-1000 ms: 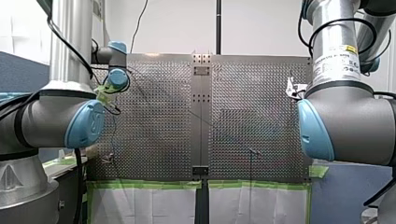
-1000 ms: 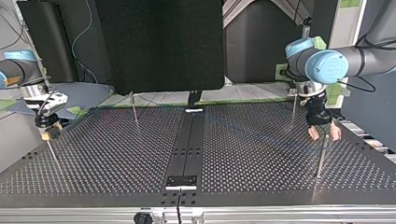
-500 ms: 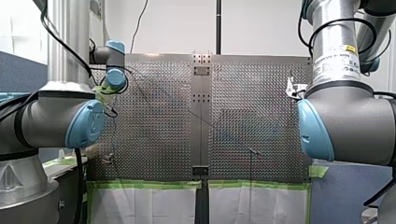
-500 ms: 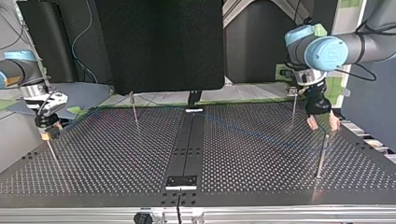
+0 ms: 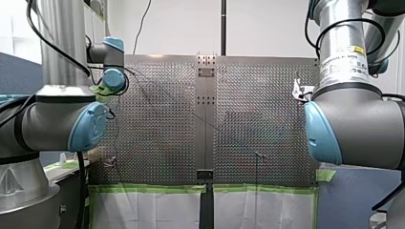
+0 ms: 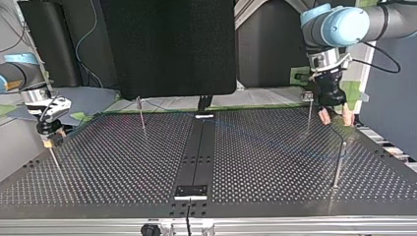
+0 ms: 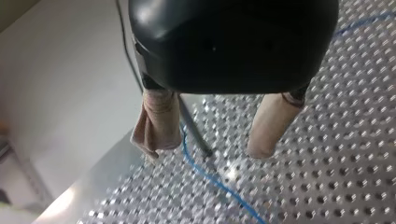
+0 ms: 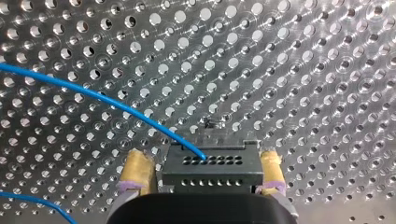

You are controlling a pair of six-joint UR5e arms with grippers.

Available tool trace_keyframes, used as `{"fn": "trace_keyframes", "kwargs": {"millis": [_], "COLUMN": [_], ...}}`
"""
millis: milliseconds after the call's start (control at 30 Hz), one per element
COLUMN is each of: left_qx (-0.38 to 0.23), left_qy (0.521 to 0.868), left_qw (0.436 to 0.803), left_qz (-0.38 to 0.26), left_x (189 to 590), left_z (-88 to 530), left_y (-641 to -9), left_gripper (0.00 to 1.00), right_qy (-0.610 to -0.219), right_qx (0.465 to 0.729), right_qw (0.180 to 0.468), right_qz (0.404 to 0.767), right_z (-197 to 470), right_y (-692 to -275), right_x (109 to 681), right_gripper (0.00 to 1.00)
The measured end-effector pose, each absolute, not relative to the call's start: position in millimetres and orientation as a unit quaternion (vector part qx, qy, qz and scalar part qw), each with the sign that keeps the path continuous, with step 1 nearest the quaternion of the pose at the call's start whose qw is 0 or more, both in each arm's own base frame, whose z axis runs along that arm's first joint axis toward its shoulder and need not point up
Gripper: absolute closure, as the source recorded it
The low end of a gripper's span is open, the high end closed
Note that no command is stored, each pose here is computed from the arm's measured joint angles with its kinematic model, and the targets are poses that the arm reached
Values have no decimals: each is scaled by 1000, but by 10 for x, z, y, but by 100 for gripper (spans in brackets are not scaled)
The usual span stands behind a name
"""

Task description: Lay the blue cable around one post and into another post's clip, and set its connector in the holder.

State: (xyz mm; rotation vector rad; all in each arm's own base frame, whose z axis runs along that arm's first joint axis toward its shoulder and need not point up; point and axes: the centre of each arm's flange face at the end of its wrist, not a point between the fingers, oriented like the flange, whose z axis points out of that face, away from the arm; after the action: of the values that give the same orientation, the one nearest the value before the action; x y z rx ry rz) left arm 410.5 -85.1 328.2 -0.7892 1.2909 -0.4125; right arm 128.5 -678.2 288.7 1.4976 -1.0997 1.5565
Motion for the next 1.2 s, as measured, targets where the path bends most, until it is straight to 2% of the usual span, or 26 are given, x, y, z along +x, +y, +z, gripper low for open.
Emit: {"fn": "trace_keyframes", "kwargs": {"millis": [200, 633, 867, 1200], "left_qx": [-333, -299, -244, -173], "left_qy": [598, 662, 702, 737], "left_qw": [708, 674, 654, 636], "left_qz": [-173, -133, -140, -150], "left_x": [3951, 3657, 3567, 3536], "left_z": [3157, 2768, 2710, 2582], "left_y": [-885, -1004, -1217, -1550], "left_gripper": [0, 0, 0, 0], "right_qy": [-425, -425, -425, -425], "right_qx": [579, 579, 579, 579], "right_qw": [351, 351, 351, 351], "right_qz": [601, 601, 601, 601], "right_z": [2887, 2887, 2887, 2887], "right_y": [-6782, -6782, -6782, -6782], "right_x": [1285, 1285, 1285, 1285], "right_gripper": [0, 0, 0, 0]}}
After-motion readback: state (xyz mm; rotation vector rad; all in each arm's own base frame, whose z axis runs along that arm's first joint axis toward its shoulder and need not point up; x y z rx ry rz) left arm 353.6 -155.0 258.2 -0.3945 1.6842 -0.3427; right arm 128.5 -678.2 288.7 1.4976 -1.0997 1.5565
